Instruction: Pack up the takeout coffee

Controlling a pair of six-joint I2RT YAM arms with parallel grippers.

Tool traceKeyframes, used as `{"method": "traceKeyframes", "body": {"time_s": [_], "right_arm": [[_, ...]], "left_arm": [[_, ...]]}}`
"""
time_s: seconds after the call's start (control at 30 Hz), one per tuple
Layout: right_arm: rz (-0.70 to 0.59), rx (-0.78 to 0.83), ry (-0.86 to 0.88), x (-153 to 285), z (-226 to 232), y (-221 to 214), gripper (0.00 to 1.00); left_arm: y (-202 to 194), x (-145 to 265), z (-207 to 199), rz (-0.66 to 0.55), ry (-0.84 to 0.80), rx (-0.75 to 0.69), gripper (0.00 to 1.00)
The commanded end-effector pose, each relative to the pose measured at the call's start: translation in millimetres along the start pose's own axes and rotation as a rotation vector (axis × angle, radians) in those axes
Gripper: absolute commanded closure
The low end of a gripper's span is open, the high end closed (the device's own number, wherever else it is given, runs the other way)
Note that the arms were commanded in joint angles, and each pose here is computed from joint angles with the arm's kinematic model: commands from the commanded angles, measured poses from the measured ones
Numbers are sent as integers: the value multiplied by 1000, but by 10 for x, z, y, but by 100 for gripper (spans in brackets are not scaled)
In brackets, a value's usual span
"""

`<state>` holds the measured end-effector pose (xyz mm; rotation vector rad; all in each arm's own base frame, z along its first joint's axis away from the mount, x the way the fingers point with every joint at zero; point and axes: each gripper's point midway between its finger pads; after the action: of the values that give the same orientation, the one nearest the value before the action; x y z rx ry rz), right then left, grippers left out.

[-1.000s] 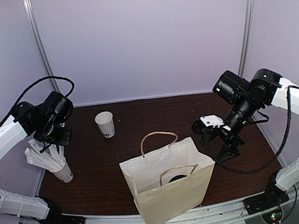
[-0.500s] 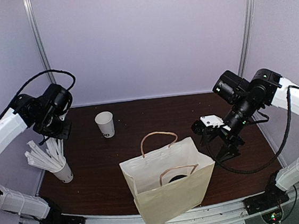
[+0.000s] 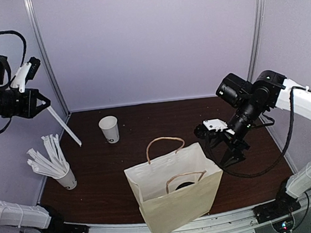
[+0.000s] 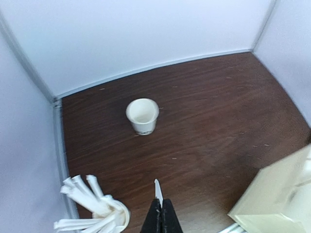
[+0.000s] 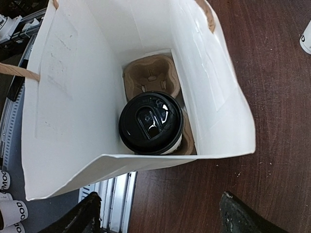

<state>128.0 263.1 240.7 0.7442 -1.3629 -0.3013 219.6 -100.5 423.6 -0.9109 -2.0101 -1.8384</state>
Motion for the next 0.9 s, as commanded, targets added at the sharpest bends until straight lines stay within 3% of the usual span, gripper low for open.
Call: {"method": "traceKeyframes", "body": {"time_s": [0.0, 0.23, 0.43, 0.87], "right_arm": [[-7, -5, -36, 100, -111, 48, 16], [-5, -40, -56, 132, -225, -14, 16], [-5, -60, -56, 112, -293, -35, 16], [-5, -74, -36, 91, -351, -8, 16]], "left_arm": [[20, 291, -946, 5, -567, -59, 100], [129, 894, -1328, -93, -907, -53, 100], [132, 1173, -1484, -68, -1072, -30, 100], [-265, 853, -1649, 129, -1130, -26, 100]]}}
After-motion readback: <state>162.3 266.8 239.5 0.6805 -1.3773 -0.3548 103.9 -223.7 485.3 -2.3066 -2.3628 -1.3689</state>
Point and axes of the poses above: each gripper's point midway between its finger pads, its own x axis back along the fingers, its own z axis along the line the jaws close on, y = z × x, and after that the axes turned 11 degrees about x, right-handed
